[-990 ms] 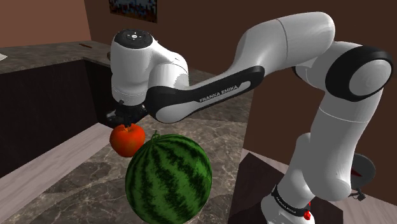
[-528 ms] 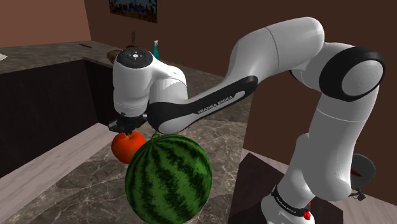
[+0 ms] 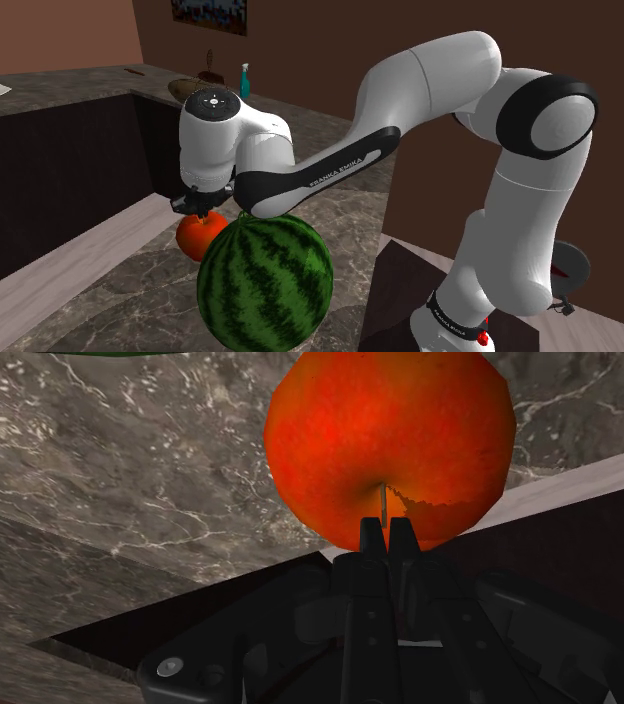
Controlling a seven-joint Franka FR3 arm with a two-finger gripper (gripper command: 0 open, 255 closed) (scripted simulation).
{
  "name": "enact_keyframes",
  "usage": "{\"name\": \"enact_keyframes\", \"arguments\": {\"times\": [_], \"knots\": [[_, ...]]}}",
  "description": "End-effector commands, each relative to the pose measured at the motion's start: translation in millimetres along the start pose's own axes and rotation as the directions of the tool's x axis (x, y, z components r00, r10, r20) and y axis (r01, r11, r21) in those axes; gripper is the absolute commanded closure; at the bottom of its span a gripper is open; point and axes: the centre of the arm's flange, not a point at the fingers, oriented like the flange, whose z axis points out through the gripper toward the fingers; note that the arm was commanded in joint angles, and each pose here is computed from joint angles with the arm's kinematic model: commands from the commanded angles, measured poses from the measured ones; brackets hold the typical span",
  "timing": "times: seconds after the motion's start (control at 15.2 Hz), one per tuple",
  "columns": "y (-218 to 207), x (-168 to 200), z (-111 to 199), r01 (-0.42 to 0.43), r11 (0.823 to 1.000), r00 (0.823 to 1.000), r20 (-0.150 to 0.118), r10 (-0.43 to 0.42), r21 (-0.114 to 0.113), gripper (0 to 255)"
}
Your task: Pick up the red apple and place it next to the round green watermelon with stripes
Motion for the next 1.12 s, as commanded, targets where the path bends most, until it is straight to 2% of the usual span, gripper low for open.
{"name": "enact_keyframes", "arguments": {"times": [0.0,0.07,0.13,0.46,0.73,1.06], "knots": [[0.0,0.1,-0.1,0.0,1.0,1.0,0.0,0.0,0.0,255],[0.0,0.1,-0.1,0.0,1.0,1.0,0.0,0.0,0.0,255],[-0.1,0.1,-0.1,0.0,1.0,1.0,0.0,0.0,0.0,0],[-0.1,0.0,-0.1,0.0,1.0,1.0,0.0,0.0,0.0,0],[0.0,0.0,-50.1,0.0,1.0,1.0,0.0,0.0,0.0,0],[0.0,0.0,-50.1,0.0,1.0,1.0,0.0,0.0,0.0,0]]}}
